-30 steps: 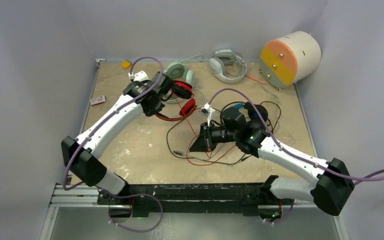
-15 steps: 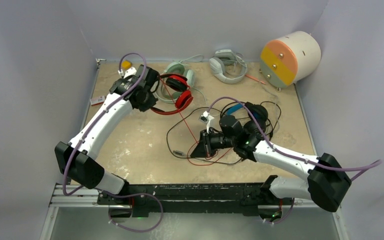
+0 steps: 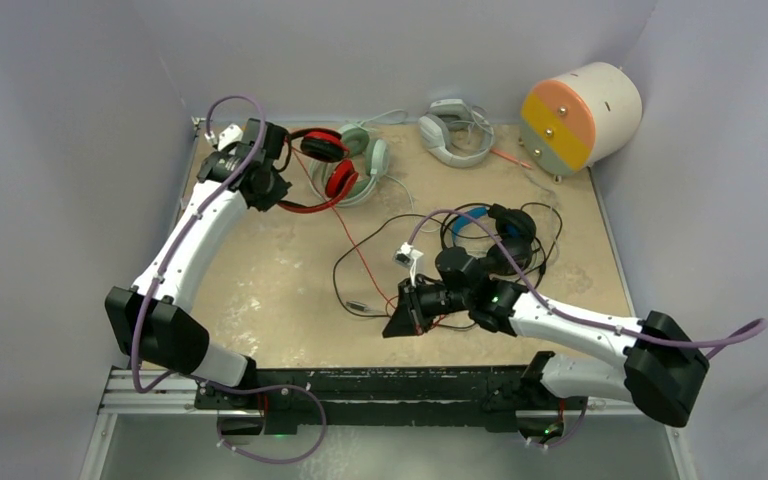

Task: Wrap the headphones
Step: Wrap the headphones cable around the headphones.

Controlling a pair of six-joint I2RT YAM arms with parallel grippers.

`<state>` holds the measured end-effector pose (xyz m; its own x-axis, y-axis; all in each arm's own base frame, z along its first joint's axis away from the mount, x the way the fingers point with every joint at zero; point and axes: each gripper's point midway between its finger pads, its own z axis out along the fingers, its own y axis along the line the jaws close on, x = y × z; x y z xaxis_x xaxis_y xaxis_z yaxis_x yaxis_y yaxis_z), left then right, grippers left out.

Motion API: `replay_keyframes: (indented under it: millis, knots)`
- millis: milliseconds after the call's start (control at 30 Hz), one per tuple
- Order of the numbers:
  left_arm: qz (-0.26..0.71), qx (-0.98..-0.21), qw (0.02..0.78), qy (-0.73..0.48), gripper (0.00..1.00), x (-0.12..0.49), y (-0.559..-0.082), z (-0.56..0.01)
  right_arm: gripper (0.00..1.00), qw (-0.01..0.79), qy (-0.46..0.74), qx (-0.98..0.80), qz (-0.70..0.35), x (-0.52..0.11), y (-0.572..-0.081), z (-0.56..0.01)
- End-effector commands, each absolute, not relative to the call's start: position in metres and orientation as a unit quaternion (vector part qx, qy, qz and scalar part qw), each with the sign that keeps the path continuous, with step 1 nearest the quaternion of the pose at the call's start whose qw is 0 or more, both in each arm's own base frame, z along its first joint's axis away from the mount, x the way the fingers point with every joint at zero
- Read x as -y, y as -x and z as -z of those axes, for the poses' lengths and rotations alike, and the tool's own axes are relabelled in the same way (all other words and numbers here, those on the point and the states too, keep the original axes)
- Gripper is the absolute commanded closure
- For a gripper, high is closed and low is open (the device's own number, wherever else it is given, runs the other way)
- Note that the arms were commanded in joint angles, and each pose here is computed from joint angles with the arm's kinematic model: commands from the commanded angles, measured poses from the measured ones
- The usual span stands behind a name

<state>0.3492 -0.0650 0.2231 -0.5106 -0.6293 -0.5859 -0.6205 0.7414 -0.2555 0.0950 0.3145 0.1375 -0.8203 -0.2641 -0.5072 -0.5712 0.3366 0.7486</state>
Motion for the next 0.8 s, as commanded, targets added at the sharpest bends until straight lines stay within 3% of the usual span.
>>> replay_keyframes:
  millis: [0, 467, 767]
  knots:
    - [0.074, -0.835, 0.416, 0.351, 1.00, 0.073, -0.376, -0.270, 1.00, 0.126, 0.287, -0.799, -0.513, -0.317, -0.081, -0.132]
    - [0.143, -0.866, 0.421, 0.227, 1.00, 0.096, -0.341, -0.322, 1.00, 0.133, 0.300, -0.807, -0.492, -0.329, -0.096, -0.124]
    - [0.146, -0.874, 0.429, 0.173, 1.00, 0.096, -0.323, -0.323, 0.97, 0.199, 0.333, -0.778, -0.495, -0.331, -0.106, -0.147]
